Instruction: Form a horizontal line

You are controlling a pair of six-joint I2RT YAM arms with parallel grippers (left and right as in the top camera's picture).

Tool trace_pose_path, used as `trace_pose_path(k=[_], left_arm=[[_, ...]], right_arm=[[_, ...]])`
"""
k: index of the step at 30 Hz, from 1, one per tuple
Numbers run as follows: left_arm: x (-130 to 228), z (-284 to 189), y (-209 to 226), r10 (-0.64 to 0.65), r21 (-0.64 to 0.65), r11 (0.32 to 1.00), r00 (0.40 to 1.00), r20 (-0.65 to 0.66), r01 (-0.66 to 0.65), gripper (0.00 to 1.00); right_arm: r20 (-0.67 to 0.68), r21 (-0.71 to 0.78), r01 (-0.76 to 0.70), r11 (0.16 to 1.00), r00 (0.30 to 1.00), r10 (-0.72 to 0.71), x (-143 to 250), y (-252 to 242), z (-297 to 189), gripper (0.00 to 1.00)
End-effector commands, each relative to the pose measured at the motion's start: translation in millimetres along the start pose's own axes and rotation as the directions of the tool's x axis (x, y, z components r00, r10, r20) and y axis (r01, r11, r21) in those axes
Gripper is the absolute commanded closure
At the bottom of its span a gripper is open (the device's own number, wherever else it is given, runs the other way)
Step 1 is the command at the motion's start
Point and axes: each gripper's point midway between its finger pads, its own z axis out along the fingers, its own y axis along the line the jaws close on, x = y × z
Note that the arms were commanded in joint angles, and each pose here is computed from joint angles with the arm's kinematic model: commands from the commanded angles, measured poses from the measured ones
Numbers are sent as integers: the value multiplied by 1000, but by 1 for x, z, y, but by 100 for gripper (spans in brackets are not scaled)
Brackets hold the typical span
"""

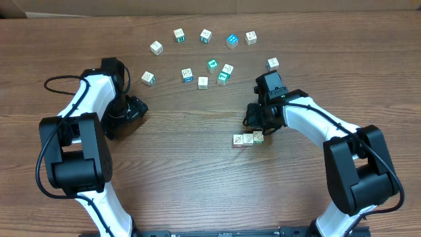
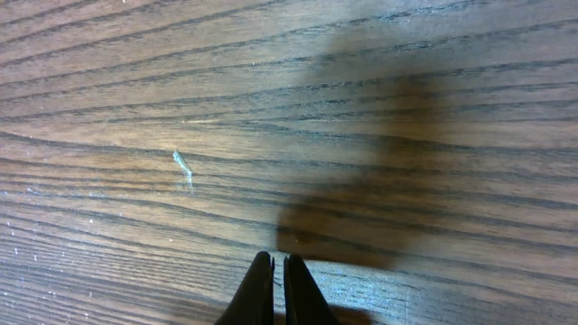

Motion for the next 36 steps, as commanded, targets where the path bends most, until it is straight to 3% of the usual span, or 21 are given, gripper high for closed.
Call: trace_pose_path(k=[1, 36], left_arm=[[0, 0, 3, 15, -15, 1000, 1000, 14, -15, 0], [-1, 0, 3, 15, -15, 1000, 1000, 14, -15, 1]], right_arm=[[26, -17, 5, 1000, 1000, -4, -9, 6, -6, 96], [-11, 48, -61, 997, 998, 62, 2, -7, -6, 96]])
